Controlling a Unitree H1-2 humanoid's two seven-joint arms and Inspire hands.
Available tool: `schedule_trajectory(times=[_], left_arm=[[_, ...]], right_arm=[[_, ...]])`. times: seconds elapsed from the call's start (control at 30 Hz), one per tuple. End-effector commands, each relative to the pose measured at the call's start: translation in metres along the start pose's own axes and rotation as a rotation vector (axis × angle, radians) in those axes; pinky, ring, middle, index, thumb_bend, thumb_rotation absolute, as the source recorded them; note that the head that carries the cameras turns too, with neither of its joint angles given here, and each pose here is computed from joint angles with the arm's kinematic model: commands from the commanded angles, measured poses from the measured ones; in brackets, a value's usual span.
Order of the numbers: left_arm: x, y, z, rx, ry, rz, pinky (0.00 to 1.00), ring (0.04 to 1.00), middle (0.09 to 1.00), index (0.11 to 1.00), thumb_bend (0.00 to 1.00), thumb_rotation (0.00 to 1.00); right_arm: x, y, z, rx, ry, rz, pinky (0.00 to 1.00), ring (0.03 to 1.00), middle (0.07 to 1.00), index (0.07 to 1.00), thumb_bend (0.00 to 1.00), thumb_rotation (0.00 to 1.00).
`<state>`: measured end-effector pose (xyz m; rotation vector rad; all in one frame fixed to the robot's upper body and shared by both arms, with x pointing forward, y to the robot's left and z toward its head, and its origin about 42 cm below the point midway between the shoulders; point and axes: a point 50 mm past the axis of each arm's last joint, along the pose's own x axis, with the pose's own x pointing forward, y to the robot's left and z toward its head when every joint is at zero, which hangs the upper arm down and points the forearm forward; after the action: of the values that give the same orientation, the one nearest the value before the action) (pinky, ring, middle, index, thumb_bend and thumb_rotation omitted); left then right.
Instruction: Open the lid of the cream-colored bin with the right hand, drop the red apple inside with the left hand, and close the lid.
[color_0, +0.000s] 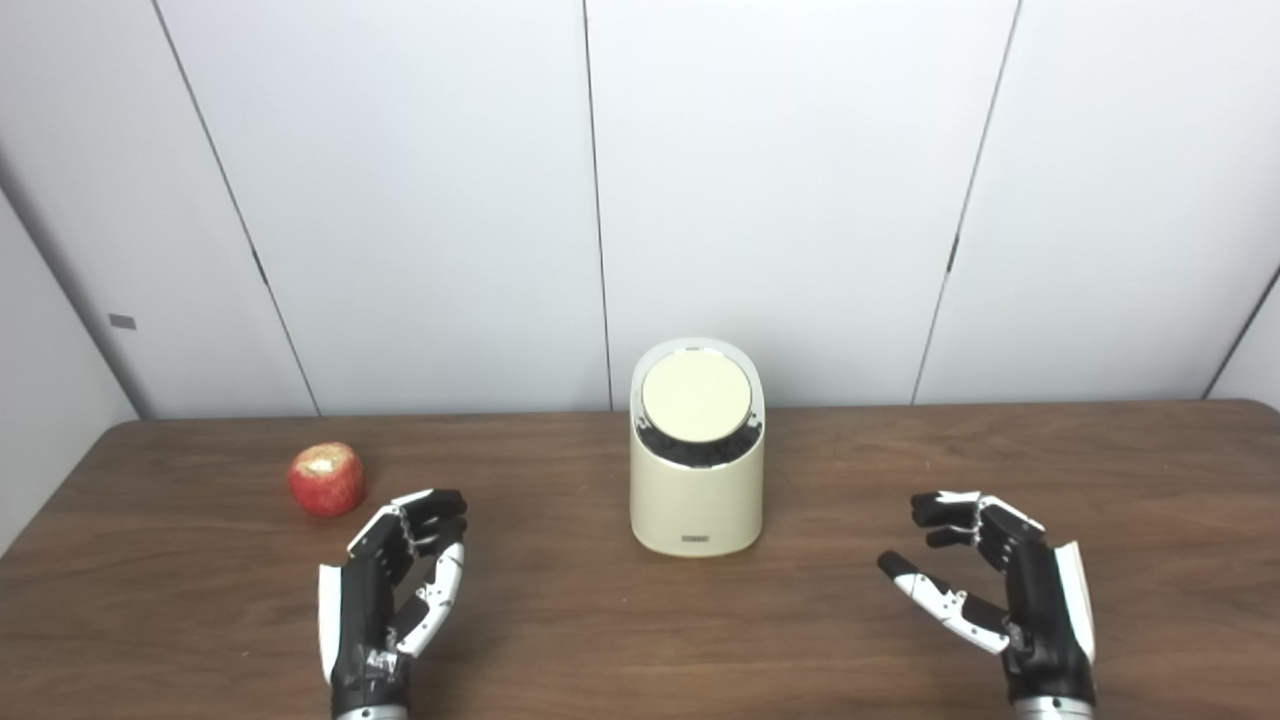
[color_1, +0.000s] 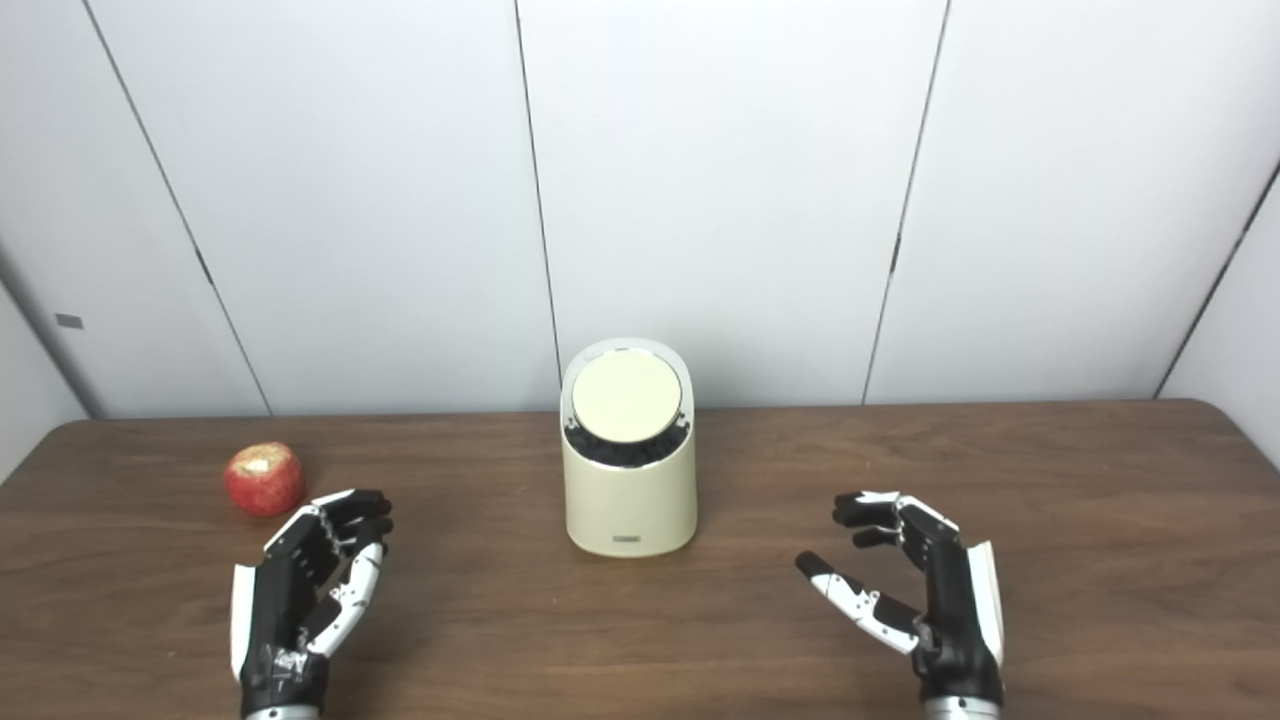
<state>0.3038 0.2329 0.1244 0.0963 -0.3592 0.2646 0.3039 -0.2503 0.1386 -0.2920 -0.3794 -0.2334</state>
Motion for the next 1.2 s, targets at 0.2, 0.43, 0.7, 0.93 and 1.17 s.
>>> schedule_trajectory(times=[0.2,0.43,0.7,0.93,1.17], left_arm=[[-0.006,-0.002,-0.004,-0.003,0.005,0.002,0.55,0.616,0.637,0.628,0.26,0.17],[-0.006,-0.002,-0.004,-0.001,0.008,-0.001,0.55,0.619,0.639,0.630,0.25,0.17],[-0.006,-0.002,-0.004,-0.005,0.008,-0.004,0.55,0.619,0.640,0.633,0.26,0.17],[-0.005,-0.002,-0.004,0.007,0.008,-0.001,0.55,0.617,0.637,0.630,0.27,0.18],[-0.002,0.000,-0.007,-0.013,0.012,-0.002,0.55,0.617,0.640,0.628,0.26,0.20]], right_arm=[[-0.001,-0.004,-0.003,-0.005,-0.021,0.002,0.52,0.600,0.618,0.493,0.48,0.15],[-0.002,-0.004,-0.002,-0.003,-0.008,0.000,0.53,0.605,0.621,0.493,0.48,0.15],[-0.001,-0.004,-0.001,-0.002,-0.011,0.000,0.53,0.603,0.620,0.493,0.48,0.15],[0.002,-0.003,0.003,-0.031,-0.021,0.006,0.52,0.600,0.623,0.493,0.48,0.15],[0.018,-0.005,0.026,-0.137,-0.002,0.069,0.74,0.809,0.823,0.803,0.48,0.62]])
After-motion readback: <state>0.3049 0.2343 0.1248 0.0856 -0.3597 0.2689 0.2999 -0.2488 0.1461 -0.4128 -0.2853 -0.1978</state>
